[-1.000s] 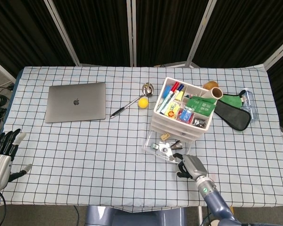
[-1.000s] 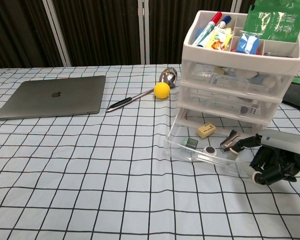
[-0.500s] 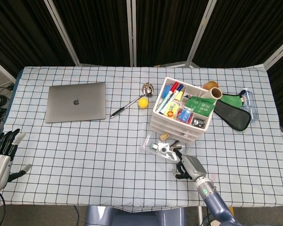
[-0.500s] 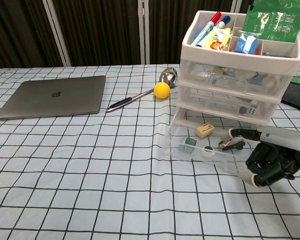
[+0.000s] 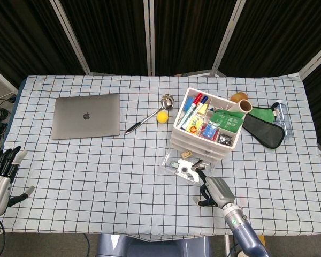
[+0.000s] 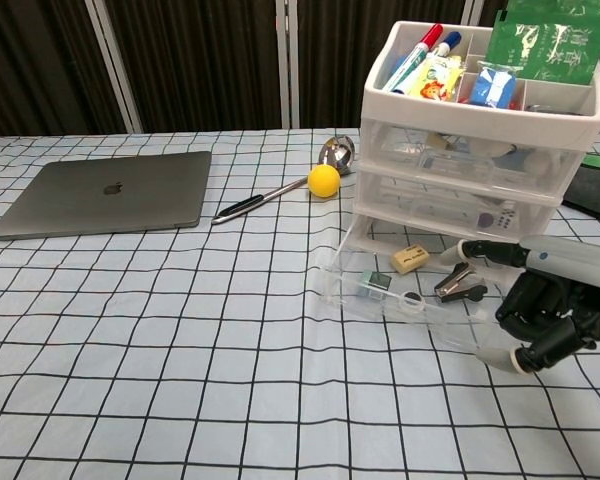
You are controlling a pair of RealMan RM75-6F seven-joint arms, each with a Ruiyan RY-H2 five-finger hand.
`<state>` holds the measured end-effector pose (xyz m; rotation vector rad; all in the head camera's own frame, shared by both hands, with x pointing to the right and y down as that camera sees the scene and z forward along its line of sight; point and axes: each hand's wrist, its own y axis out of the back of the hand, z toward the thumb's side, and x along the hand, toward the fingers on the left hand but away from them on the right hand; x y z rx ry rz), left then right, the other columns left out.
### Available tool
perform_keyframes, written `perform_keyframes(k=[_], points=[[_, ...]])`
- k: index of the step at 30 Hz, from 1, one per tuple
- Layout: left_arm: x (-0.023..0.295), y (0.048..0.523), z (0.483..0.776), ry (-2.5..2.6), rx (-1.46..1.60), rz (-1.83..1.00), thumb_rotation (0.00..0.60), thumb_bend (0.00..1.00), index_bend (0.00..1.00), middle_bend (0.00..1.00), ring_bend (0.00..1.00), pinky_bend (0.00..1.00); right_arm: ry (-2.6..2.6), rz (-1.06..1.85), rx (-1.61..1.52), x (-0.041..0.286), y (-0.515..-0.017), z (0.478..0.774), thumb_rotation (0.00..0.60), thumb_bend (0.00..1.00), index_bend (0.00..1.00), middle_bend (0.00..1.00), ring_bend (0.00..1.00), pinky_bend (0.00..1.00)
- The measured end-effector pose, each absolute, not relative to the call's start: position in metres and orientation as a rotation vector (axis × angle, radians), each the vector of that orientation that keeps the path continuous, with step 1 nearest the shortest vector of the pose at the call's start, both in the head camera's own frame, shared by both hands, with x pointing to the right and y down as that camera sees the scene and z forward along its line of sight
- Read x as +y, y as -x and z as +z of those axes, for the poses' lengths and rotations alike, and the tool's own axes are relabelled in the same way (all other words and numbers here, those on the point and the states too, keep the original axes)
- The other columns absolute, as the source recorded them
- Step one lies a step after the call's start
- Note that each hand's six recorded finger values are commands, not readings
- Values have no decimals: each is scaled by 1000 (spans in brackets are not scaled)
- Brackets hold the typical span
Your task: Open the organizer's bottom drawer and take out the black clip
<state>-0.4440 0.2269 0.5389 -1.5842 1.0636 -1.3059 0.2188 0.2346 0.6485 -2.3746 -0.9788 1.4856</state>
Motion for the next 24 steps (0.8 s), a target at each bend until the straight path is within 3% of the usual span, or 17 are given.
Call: perform_keyframes(k=[4,12,24], points=[[227,444,538,1584,1066,-1304,600,174,0,0,0,0,2369,1480,-976,235,-218,644,600,209,136,910,978,863],[227,445,537,1579,1072,-1300,600,174,0,0,0,0,2219,1387,-1033,211,-222,634,600,184,284,999,1000,914],[228,443,535,1573,1071,-1292,600,174,0,0,0,0,2015,1366,-945,179,-227,633,600,150,401,1000,1000,969]])
